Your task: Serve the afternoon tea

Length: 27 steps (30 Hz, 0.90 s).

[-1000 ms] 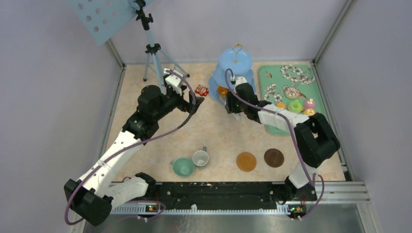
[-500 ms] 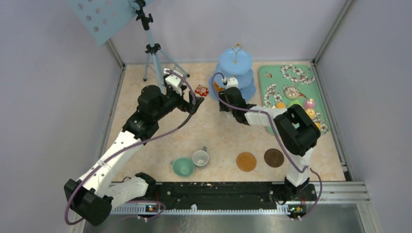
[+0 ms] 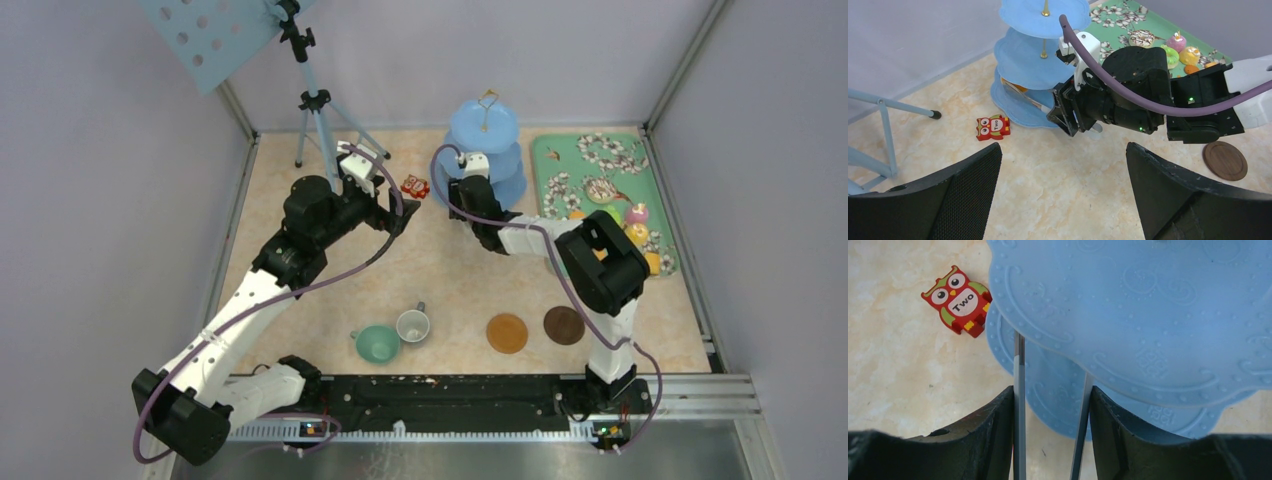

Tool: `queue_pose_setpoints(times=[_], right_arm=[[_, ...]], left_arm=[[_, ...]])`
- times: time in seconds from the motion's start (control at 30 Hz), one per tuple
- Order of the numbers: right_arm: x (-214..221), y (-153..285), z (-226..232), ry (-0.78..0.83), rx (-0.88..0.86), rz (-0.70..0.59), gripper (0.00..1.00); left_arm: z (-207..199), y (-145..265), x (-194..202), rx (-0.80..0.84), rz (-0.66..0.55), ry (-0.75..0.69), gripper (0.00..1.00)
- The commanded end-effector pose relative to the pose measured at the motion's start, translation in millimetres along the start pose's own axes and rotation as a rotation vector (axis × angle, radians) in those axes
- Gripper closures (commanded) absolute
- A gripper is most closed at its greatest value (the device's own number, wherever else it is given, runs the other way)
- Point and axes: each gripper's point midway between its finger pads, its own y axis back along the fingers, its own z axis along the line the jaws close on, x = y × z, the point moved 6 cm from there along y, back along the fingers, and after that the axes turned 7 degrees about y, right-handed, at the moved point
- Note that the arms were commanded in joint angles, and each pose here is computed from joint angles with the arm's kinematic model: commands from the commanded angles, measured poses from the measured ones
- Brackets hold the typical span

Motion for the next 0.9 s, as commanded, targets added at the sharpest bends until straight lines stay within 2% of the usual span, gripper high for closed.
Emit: queue_pose_setpoints(times=[0.0,0.43,0.7,0.87], right_arm=[[-30,-11,9,-0.030,0.022,-0.106,0.62],[-29,-1,13,0.008,0.005,-0.084,0.43],[-24,17,11,0.005,-0.030,-0.056,0.40],[-12,49,8,0.023,-0.062,-0.018,0.41]], left_arm=[[-2,-2,-6,0.014,-0.038,-0.002,0.01],[-3,-3,-5,0.017,-0.035,-0.001,0.01],[-3,-3,-6,0.017,-0.036,-0.001,0.01],[-2,-2,-6,0.014,-0.036,-0.003,0.01]])
